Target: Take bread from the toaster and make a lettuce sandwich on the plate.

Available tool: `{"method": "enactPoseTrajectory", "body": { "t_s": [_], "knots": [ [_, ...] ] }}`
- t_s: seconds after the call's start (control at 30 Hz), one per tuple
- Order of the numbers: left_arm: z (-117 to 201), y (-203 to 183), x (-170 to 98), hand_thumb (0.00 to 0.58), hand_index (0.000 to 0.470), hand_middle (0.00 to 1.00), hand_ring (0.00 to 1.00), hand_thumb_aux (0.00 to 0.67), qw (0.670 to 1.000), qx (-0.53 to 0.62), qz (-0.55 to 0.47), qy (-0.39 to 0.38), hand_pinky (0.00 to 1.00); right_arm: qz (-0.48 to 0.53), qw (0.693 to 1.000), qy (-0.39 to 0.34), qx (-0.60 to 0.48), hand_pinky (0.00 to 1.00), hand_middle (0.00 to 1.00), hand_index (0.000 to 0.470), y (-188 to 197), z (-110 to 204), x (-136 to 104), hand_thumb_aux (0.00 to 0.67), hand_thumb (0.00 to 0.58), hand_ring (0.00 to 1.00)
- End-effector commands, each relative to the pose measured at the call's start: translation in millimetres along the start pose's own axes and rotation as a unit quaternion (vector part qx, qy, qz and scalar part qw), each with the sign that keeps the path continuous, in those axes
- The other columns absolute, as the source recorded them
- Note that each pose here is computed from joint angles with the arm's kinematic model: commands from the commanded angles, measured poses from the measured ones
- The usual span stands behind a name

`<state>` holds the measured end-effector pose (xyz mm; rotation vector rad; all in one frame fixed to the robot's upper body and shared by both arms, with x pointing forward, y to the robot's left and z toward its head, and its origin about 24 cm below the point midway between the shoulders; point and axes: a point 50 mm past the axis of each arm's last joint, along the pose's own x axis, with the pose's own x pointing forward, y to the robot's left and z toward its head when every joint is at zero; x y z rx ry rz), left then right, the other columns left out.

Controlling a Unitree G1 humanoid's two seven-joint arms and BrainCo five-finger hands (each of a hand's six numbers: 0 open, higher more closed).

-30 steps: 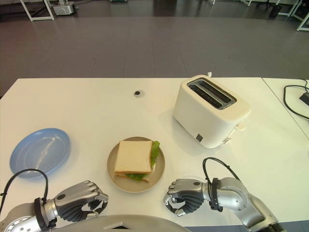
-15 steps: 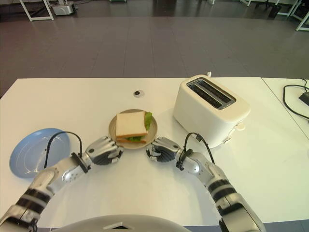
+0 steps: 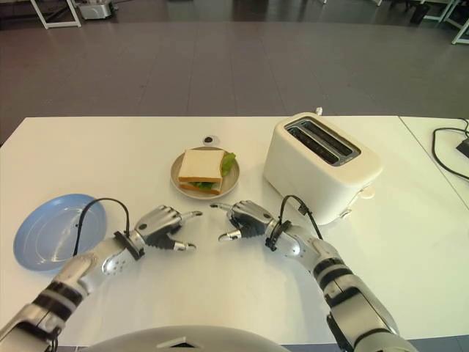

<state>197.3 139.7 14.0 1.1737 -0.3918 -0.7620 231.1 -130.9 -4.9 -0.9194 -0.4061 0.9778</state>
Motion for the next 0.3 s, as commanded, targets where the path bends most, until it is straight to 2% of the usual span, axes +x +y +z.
{"method": "enactPoseTrajectory", "body": {
  "t_s": [0.03, 0.13, 0.3],
  "knots": [
    [48, -41, -14, 0.0, 0.0, 0.0, 0.0, 0.0, 0.991, -0.125, -0.044, -0.024, 0.0, 0.178, 0.981, -0.005, 0.075, 0.0, 0.0, 0.0, 75, 22, -35, 0.0, 0.0, 0.0],
    [58, -65, -15, 0.0, 0.0, 0.0, 0.0, 0.0, 0.973, -0.208, -0.09, -0.037, 0.0, 0.209, 0.972, -0.018, 0.104, 0.0, 0.0, 0.0, 87, 30, -42, 0.0, 0.0, 0.0],
    [43, -16, -18, 0.0, 0.0, 0.0, 0.0, 0.0, 0.948, -0.305, 0.065, -0.058, 0.0, 0.059, 0.963, -0.091, 0.247, 0.0, 0.0, 0.0, 41, 56, -34, 0.0, 0.0, 0.0]
  ]
}}
